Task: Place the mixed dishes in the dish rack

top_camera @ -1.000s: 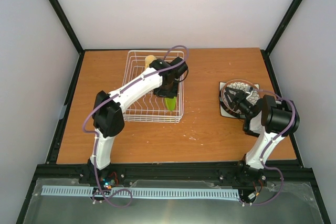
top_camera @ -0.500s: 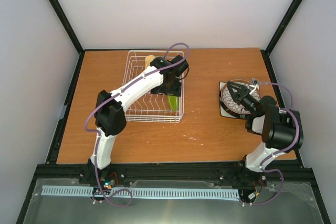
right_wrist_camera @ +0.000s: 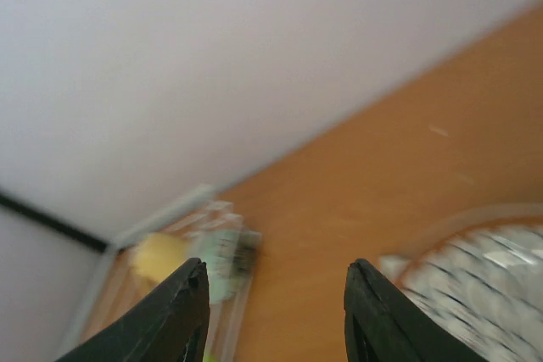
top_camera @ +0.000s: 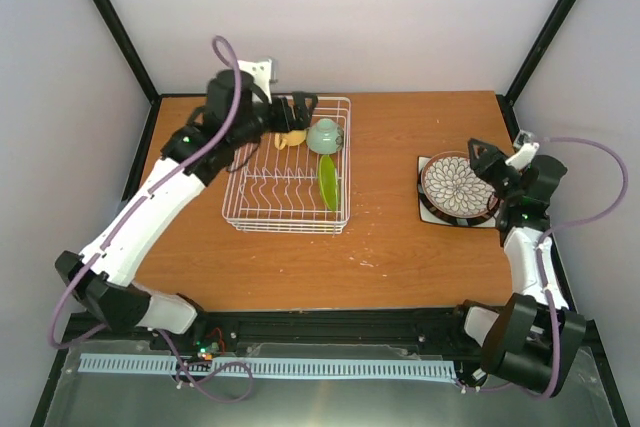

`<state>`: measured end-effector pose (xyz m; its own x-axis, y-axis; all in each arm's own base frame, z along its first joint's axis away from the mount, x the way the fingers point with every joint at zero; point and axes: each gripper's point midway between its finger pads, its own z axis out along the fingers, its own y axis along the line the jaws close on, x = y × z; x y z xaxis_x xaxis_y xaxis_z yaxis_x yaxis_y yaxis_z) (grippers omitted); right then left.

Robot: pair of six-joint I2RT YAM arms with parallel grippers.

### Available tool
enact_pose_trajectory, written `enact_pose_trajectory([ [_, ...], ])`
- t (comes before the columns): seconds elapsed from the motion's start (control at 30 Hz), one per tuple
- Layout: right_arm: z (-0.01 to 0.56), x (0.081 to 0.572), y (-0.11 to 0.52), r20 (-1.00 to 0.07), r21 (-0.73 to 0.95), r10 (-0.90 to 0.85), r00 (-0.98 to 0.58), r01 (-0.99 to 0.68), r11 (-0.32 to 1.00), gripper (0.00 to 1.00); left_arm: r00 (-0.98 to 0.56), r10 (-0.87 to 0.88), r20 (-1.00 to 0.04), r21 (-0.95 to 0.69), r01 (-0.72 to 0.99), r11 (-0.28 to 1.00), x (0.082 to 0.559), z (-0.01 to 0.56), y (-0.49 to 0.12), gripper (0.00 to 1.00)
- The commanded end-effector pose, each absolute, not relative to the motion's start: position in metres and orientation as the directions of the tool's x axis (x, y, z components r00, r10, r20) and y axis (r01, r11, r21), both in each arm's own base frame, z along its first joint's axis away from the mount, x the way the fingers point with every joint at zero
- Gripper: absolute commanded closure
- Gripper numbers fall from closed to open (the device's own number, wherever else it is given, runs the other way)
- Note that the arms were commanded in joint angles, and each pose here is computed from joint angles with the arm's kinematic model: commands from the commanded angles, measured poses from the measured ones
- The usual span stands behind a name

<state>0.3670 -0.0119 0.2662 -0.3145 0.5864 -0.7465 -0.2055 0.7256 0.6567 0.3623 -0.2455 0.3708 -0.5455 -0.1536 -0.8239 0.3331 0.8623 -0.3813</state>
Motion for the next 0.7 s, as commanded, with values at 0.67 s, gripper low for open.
enact_pose_trajectory([
  [0.67,0.11,0.308,-0.103,-0.383,0.562,0.767,-0.515,0.529,0.635,0.55,-0.539,0.153,-0.828,-0.451,0.803,0.389,0.39,0.305,-0.365,0.0],
])
